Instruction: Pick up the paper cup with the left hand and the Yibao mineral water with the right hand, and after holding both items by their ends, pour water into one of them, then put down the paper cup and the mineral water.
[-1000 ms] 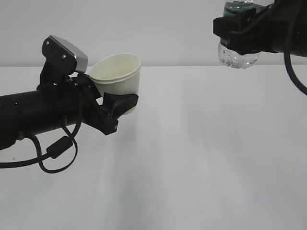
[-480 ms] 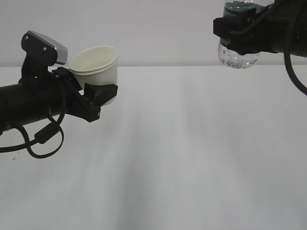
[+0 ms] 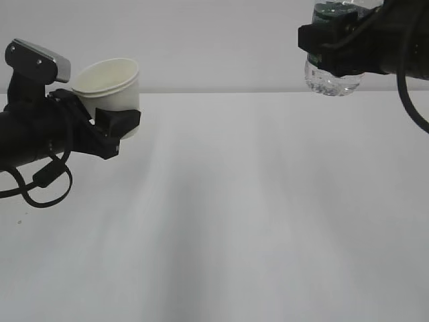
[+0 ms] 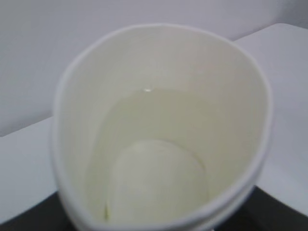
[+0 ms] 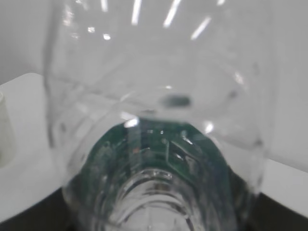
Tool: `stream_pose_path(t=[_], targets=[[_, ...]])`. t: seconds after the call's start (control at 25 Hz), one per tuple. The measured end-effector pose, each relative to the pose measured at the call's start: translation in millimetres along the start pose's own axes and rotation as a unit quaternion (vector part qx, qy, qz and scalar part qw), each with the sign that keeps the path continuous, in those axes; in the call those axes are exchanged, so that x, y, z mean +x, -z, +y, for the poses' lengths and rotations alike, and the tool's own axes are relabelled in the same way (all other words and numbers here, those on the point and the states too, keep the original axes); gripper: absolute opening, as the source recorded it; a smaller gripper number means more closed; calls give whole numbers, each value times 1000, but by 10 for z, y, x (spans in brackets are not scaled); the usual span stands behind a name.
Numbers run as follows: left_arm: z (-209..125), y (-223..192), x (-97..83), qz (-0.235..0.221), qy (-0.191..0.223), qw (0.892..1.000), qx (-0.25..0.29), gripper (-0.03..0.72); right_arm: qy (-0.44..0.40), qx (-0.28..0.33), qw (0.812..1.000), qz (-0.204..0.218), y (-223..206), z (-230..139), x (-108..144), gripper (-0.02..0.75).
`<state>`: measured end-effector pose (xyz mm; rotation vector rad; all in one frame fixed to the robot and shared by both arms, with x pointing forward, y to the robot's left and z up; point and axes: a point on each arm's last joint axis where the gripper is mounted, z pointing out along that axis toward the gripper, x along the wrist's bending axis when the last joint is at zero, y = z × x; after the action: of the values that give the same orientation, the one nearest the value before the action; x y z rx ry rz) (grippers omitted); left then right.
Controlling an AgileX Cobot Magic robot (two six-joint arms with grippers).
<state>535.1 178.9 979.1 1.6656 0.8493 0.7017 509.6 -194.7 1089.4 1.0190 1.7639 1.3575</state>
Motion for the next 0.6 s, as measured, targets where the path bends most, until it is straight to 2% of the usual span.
stream_pose_path(t=[0.6], targets=[[-24,65,260,41,8,999,2,415,0,0,1000,0,0,0,0,408]])
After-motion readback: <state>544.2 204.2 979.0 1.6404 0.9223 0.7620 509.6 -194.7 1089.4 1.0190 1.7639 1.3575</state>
